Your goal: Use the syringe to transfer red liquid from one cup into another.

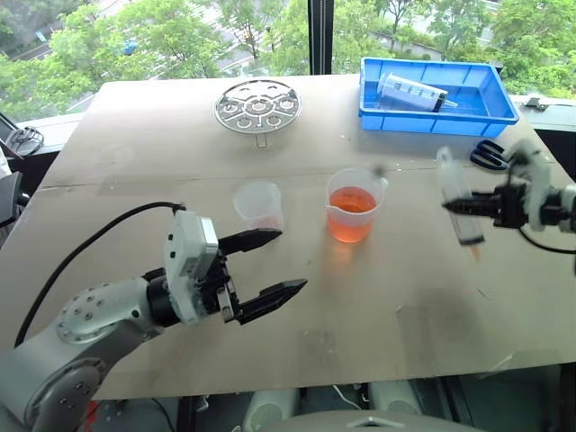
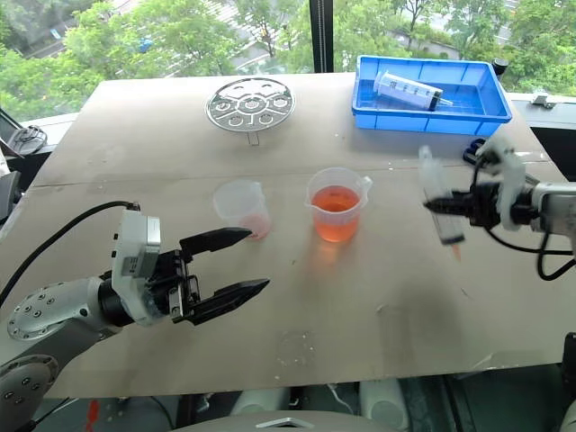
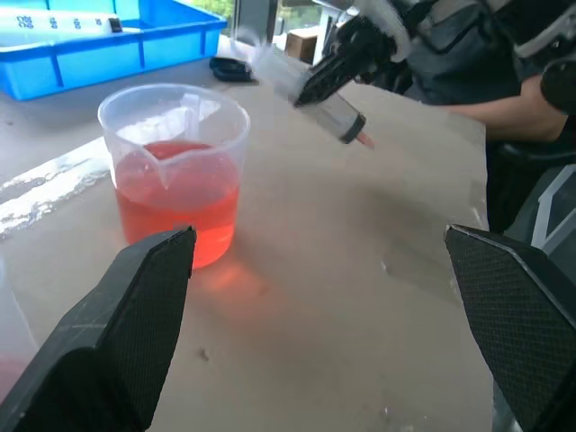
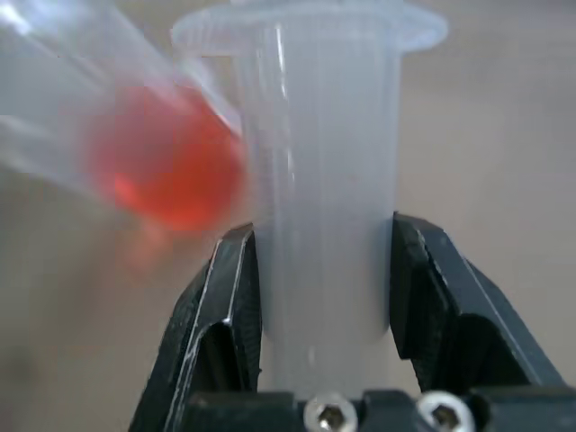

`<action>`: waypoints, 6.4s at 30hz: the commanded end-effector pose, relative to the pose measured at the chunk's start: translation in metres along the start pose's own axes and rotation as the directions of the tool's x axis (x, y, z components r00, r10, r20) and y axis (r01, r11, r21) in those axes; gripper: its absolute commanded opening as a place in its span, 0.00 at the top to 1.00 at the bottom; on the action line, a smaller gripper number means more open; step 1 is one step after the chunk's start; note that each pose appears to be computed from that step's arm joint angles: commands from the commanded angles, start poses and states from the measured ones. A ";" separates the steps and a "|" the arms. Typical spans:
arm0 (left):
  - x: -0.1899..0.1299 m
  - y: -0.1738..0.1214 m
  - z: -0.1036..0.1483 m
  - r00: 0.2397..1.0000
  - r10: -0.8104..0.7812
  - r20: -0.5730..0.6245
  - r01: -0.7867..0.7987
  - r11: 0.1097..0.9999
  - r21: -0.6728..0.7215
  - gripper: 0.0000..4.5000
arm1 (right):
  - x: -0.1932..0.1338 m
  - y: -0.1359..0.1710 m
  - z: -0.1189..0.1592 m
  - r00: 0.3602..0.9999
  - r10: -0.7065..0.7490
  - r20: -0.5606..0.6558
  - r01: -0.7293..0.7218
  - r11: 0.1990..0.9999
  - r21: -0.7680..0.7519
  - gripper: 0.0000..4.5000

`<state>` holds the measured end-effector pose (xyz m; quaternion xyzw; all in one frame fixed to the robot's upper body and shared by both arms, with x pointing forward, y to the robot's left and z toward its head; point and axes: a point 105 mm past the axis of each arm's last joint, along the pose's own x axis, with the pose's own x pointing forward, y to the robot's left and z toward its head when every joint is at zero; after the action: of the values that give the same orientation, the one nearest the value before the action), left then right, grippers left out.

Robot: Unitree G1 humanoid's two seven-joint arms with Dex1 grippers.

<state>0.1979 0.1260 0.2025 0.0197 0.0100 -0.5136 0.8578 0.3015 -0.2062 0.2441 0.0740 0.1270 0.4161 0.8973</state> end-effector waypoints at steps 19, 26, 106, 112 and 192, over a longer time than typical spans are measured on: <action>0.007 0.085 0.094 0.956 0.257 0.142 -0.269 0.960 0.072 0.00 | 0.126 0.077 0.016 0.800 -0.017 0.599 0.193 0.953 -0.232 0.67; 0.024 0.106 0.118 0.966 0.251 0.061 -0.258 0.949 0.183 0.00 | 0.143 0.081 -0.006 0.808 0.005 0.589 0.199 0.939 -0.281 0.67; 0.119 0.124 0.158 0.991 -0.032 0.131 -0.027 0.905 0.425 1.00 | 0.151 0.088 -0.052 0.929 0.088 0.358 0.048 0.934 -0.353 0.68; 0.117 0.127 0.163 0.990 -0.023 0.139 -0.039 0.901 0.433 1.00 | 0.152 0.089 -0.055 0.931 0.092 0.354 0.039 0.937 -0.347 0.68; -0.043 0.179 0.148 0.779 0.535 0.327 -0.585 0.808 0.072 0.00 | 0.207 0.198 0.043 0.690 0.441 0.574 -0.257 0.891 -0.375 0.68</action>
<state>0.3485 0.2356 0.3362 -0.0275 -0.1256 -0.2385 0.9626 0.3127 0.0630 0.2802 0.1122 -0.2252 0.5204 0.8160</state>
